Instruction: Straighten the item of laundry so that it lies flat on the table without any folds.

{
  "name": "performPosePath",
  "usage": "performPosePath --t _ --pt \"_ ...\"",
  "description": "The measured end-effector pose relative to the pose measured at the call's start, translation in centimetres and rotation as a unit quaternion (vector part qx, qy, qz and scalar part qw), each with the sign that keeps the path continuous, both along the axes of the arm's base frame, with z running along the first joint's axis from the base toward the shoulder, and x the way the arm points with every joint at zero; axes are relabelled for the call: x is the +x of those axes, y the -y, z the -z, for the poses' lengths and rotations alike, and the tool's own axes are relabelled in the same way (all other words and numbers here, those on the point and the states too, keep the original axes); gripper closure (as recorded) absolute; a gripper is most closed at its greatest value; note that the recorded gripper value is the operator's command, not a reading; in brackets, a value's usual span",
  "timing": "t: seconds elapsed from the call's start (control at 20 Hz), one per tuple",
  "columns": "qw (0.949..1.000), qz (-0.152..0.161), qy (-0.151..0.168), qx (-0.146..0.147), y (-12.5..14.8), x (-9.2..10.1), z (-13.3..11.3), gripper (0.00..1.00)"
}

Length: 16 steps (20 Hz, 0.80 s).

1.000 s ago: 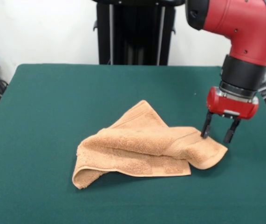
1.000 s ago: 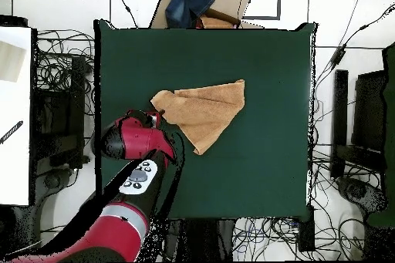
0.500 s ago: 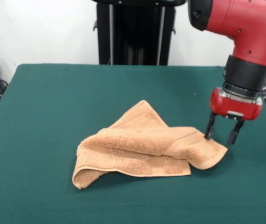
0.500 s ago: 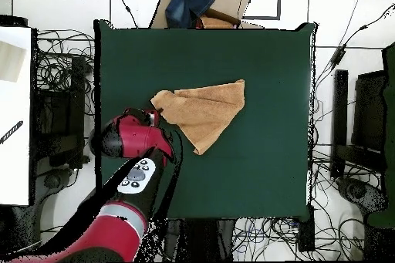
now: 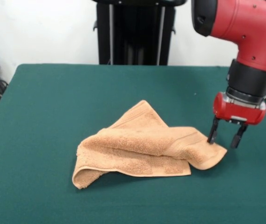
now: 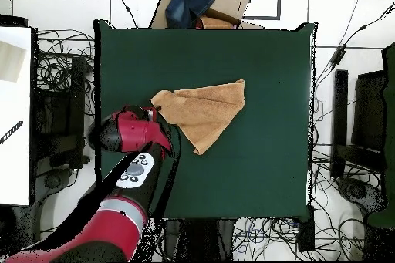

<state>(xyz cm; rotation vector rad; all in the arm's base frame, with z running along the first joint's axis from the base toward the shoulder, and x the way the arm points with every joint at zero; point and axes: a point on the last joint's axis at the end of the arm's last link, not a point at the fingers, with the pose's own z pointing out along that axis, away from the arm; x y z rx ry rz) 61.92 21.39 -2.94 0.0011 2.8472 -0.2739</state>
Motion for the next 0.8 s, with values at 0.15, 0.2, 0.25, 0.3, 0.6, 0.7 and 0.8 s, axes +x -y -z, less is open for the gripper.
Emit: performPosePath --t 0.15,0.2,0.25,0.3,0.6,0.7,0.8 --pt "1.0 0.004 -0.003 0.0 0.4 0.1 0.2 0.0" --pt "1.0 0.006 -0.004 0.0 0.7 0.1 0.4 0.0" --pt "0.9999 0.008 -0.006 0.0 1.0 0.0 0.7 0.0" --pt "0.9999 0.01 -0.009 -0.001 1.2 -0.1 1.0 0.0" --pt "0.9996 0.014 -0.023 -0.005 2.0 -1.0 2.6 0.0" --pt "0.9997 0.014 -0.022 -0.005 2.0 -0.9 2.6 0.0" --pt "0.9997 0.014 -0.022 -0.005 2.0 -0.9 2.5 0.0"
